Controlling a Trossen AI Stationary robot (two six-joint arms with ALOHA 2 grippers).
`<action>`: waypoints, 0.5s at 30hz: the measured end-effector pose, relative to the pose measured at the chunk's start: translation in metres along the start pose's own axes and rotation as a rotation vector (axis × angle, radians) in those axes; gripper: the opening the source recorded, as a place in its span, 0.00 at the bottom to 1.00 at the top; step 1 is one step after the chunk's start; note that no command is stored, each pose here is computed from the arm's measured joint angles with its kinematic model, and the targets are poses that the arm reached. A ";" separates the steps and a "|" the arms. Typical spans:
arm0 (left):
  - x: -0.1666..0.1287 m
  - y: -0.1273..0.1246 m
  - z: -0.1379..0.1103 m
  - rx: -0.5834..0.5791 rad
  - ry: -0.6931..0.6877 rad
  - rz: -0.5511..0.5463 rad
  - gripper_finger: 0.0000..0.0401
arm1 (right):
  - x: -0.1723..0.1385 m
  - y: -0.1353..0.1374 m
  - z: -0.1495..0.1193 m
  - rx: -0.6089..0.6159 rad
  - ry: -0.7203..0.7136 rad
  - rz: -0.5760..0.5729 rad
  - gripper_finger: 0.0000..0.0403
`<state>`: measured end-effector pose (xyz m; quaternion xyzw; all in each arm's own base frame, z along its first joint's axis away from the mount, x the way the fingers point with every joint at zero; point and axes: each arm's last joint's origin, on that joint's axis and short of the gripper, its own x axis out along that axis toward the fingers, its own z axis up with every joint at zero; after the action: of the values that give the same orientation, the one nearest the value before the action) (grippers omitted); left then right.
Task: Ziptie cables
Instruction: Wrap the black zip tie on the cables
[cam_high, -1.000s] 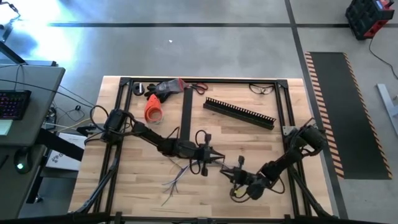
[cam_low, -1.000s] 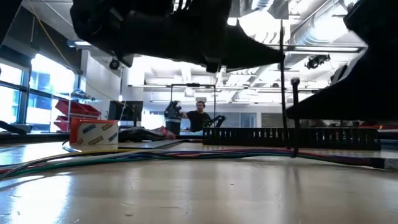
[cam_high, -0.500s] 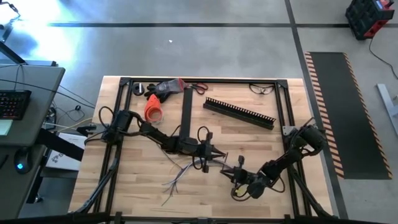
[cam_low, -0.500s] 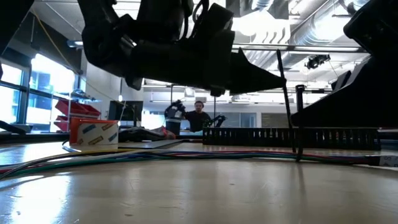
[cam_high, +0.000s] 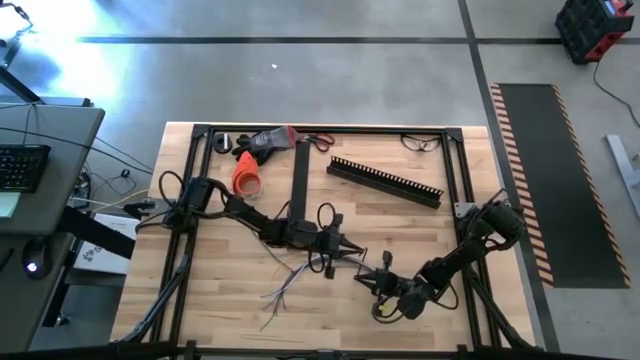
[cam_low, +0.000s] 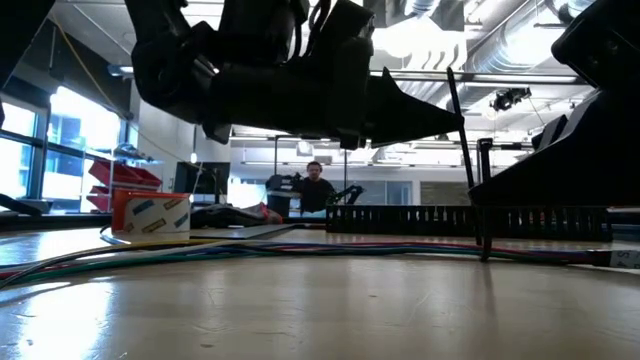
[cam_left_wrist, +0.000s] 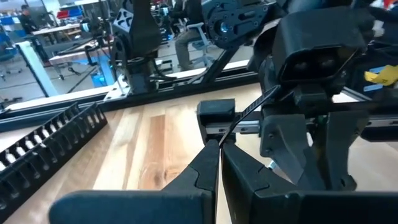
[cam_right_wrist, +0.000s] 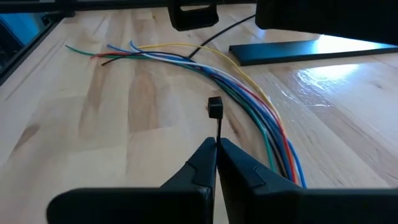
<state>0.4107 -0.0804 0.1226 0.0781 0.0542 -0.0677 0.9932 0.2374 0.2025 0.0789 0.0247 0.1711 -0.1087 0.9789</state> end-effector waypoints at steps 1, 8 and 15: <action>0.000 0.000 0.000 0.000 -0.003 -0.015 0.00 | 0.000 0.000 0.000 0.000 0.001 0.003 0.00; 0.000 -0.005 0.001 0.019 -0.009 -0.056 0.03 | 0.000 0.000 0.000 0.000 0.002 0.005 0.00; 0.000 -0.007 0.003 0.021 -0.027 -0.047 0.06 | 0.000 0.000 0.000 0.001 0.002 0.005 0.00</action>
<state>0.4095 -0.0875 0.1245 0.0862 0.0421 -0.0926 0.9911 0.2377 0.2027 0.0790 0.0258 0.1720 -0.1062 0.9790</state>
